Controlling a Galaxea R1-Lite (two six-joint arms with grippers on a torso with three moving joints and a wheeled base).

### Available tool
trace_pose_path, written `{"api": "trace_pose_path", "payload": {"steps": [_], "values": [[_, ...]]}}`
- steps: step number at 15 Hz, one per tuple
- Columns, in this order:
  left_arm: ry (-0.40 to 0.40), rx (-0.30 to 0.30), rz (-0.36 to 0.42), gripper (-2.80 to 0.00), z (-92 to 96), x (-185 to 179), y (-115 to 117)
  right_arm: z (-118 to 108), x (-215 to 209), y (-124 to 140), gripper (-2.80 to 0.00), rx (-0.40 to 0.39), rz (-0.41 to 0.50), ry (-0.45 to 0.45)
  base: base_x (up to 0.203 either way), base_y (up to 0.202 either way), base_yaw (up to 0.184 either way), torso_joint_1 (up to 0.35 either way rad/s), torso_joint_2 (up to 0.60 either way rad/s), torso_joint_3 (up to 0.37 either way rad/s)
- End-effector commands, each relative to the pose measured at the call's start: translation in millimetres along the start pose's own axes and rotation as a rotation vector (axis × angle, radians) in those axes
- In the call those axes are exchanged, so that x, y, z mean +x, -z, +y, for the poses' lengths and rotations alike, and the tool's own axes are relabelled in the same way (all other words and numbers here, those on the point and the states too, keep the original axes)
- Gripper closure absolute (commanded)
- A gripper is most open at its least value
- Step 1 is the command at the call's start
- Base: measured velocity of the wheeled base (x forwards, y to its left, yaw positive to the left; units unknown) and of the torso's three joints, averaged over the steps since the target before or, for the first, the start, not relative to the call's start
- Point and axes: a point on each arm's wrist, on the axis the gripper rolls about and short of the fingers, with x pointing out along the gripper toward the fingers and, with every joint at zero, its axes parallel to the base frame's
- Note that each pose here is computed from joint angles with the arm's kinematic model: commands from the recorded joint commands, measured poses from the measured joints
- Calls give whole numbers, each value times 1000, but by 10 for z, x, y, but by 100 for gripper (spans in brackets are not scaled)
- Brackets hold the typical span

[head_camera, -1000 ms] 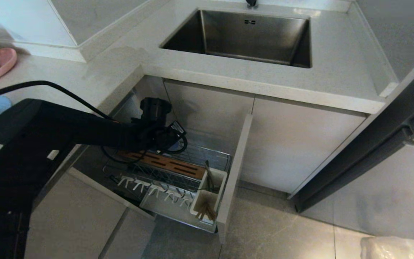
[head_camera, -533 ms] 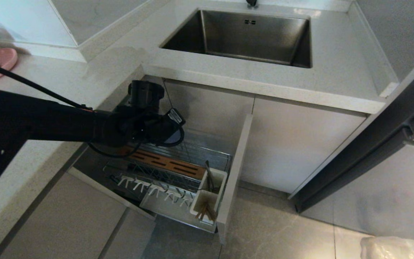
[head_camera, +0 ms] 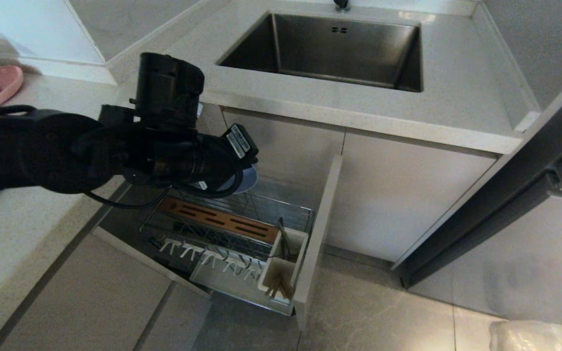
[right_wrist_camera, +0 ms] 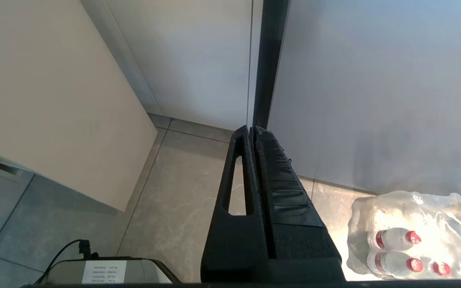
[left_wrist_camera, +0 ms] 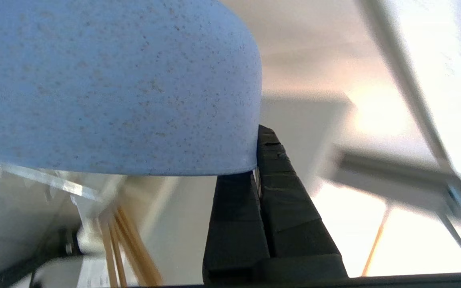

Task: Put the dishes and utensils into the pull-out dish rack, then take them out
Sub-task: Take the bowl out of the cupboard

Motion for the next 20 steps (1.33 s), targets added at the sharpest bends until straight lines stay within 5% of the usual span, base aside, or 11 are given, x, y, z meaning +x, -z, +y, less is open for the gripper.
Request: {"api": "trace_pose_path", "payload": {"steps": [1, 3, 6, 10, 12, 14, 17, 20], "values": [[67, 2, -25, 0, -129, -447, -76, 0, 1, -1, 0, 0, 1, 0, 0, 0, 0, 0, 0, 0], [81, 44, -30, 0, -161, -847, -167, 0, 0, 0, 0, 0, 0, 0, 0, 0, 0, 0, 0, 0], [-15, 120, -87, 0, -19, -1176, -451, 0, 1, -1, 0, 0, 1, 0, 0, 0, 0, 0, 0, 0], [-237, 259, -182, 0, 317, -1571, -843, 0, 0, 0, 0, 0, 0, 0, 0, 0, 0, 0, 0, 0], [-385, 375, -198, 0, 507, -1801, -974, 0, 1, -1, 0, 0, 1, 0, 0, 0, 0, 0, 0, 0], [-544, 488, -174, 0, 691, -2001, -1055, 0, 1, -1, 0, 0, 1, 0, 0, 0, 0, 0, 0, 0], [-760, 644, -32, 0, 907, -2309, -1060, 0, 1, -1, 0, 0, 1, 0, 0, 0, 0, 0, 0, 0], [-892, 766, 111, 0, 976, -2550, -1076, 0, 1, -1, 0, 0, 1, 0, 0, 0, 0, 0, 0, 0]]}}
